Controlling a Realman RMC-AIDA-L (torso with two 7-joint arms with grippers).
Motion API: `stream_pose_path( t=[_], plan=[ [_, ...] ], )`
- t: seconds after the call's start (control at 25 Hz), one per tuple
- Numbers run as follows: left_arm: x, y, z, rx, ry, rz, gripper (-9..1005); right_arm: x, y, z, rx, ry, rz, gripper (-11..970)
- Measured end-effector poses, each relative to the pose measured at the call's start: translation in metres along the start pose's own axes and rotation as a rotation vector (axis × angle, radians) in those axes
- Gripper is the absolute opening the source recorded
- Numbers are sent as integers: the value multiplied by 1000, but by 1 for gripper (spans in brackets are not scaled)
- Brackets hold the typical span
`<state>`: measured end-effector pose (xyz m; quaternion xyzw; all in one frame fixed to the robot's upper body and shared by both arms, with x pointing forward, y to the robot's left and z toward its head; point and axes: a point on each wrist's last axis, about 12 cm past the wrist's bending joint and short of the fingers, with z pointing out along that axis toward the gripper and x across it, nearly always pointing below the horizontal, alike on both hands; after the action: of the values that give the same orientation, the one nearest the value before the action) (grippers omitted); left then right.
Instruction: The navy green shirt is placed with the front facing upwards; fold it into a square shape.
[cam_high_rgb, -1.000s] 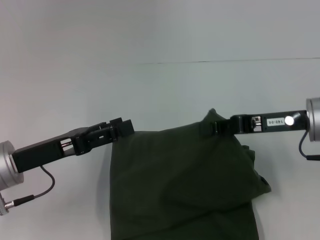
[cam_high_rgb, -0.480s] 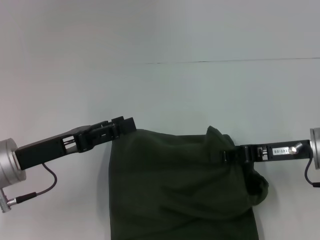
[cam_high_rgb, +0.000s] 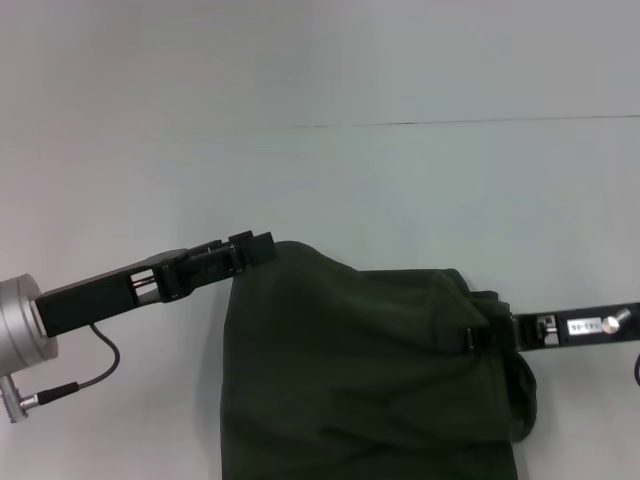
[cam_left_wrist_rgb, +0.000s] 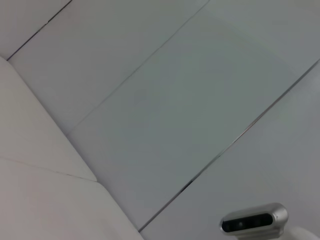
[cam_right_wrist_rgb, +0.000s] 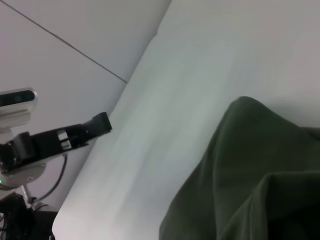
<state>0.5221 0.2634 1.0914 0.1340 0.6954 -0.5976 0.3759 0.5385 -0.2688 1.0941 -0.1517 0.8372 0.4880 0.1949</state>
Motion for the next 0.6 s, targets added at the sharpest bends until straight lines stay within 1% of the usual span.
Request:
stream_pose_path(
  t=[0.28, 0.52, 0.6],
  plan=[
    [0, 0, 2, 4, 2, -1, 900, 10, -5, -2, 7, 3, 2, 29],
    [0, 0, 4, 8, 4, -6, 899, 11, -6, -5, -8, 4, 15, 30],
    [0, 0, 3, 8, 4, -6, 899, 12, -7, -6, -21, 14, 23, 69]
  ],
)
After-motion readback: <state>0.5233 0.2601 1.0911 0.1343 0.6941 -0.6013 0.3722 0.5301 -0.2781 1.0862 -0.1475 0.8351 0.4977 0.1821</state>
